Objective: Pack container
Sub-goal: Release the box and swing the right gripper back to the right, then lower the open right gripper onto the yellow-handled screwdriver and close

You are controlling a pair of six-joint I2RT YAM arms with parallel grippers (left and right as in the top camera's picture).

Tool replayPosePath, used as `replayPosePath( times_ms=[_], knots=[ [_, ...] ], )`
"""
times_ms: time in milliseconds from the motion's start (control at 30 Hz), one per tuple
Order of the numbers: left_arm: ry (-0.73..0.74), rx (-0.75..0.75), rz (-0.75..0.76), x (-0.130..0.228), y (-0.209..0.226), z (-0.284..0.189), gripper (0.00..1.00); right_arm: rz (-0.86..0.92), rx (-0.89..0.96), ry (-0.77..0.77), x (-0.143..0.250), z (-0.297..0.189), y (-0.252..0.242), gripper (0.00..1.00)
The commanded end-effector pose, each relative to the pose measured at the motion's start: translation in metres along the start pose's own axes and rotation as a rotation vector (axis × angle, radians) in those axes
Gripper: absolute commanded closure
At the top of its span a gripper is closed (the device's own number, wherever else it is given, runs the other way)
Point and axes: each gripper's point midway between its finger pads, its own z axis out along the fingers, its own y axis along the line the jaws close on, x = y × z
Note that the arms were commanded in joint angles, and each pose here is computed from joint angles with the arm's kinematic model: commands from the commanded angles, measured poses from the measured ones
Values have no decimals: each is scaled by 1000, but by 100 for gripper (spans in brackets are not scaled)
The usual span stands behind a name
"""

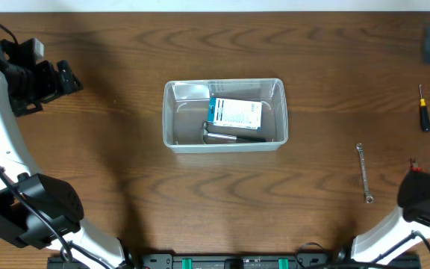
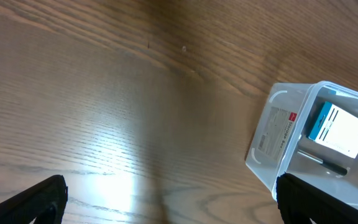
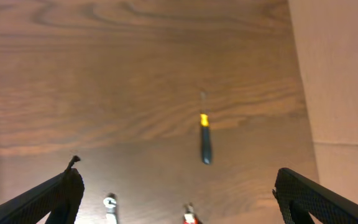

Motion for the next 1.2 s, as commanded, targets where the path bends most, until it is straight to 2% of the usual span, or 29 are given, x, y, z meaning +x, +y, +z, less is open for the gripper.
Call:
replayPosePath(
  times_ms=[0,167,467,867,1167],
  knots=[
    [12,-11,3,0,3,4,2,-41,-50,50,13,28,-16,1],
    [12,-11,3,0,3,4,2,53,-74,183,40,81,-33,1],
    [12,-11,3,0,3,4,2,39,-94,342,72,155,-30,1],
    [12,-11,3,0,3,4,2,0,-111,488,111,210,-28,1],
    [12,-11,3,0,3,4,2,-1,-63,464,111,215,-51,1]
  ],
)
